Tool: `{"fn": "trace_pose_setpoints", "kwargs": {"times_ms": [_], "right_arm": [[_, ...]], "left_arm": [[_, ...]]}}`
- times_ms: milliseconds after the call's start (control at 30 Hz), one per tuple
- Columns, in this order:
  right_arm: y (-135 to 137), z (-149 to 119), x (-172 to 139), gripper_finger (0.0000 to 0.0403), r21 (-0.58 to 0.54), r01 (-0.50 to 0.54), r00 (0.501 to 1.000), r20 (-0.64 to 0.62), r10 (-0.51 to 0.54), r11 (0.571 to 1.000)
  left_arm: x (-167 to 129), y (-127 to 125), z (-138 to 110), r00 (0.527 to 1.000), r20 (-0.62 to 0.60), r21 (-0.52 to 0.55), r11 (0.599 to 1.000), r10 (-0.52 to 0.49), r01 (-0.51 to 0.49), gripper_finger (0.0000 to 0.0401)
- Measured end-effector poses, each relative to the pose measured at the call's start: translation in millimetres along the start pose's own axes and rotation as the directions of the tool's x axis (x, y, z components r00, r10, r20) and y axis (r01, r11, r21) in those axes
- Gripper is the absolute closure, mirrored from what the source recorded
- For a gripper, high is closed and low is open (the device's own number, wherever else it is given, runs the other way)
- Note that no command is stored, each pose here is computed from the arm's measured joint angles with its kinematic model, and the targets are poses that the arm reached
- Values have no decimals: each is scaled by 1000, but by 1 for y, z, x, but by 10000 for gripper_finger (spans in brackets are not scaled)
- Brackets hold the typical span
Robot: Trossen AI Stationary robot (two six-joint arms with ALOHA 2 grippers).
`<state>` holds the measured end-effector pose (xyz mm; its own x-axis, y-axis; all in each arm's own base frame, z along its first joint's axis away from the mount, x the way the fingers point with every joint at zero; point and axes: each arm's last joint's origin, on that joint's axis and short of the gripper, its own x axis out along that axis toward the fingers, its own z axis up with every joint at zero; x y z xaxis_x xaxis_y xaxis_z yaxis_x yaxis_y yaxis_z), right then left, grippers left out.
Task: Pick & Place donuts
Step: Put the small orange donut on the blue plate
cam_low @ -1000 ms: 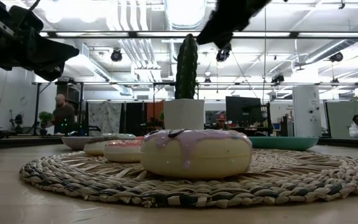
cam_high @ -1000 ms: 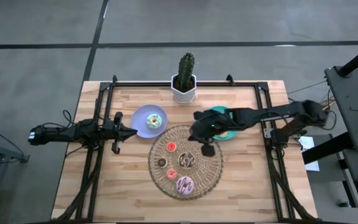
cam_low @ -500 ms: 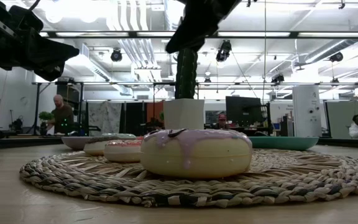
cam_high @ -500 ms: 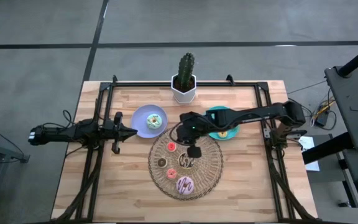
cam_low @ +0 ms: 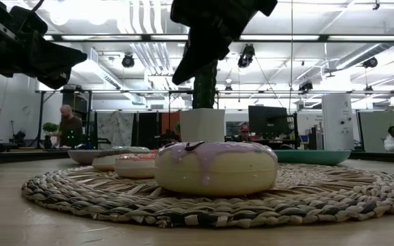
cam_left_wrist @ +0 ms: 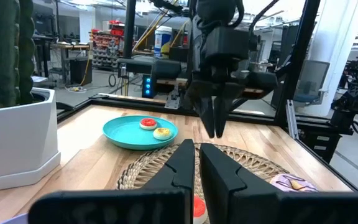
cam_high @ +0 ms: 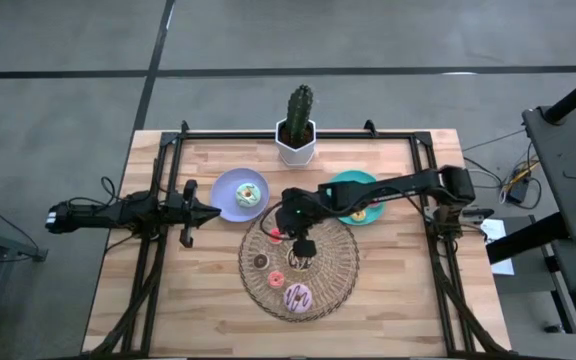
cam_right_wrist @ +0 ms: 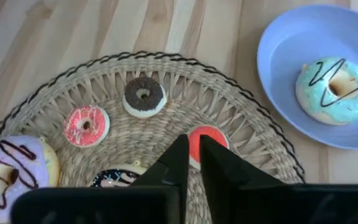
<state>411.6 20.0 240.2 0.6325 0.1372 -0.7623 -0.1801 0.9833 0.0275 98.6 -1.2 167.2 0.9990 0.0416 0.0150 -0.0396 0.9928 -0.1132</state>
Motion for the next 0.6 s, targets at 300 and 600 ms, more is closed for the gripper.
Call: {"fn": "trace_pose_setpoints", "kwargs": {"times_ms": [300, 600], "right_arm": [[-1, -7, 13, 262, 15, -4, 999, -45, 5, 1000], [-3, -10, 33, 181, 15, -4, 999, -34, 4, 1000]], "left_arm": [[0, 0, 0, 1000, -1, 0, 1000, 0, 0, 401], [0, 0, 0, 1000, -2, 1, 1000, 0, 0, 401]]}}
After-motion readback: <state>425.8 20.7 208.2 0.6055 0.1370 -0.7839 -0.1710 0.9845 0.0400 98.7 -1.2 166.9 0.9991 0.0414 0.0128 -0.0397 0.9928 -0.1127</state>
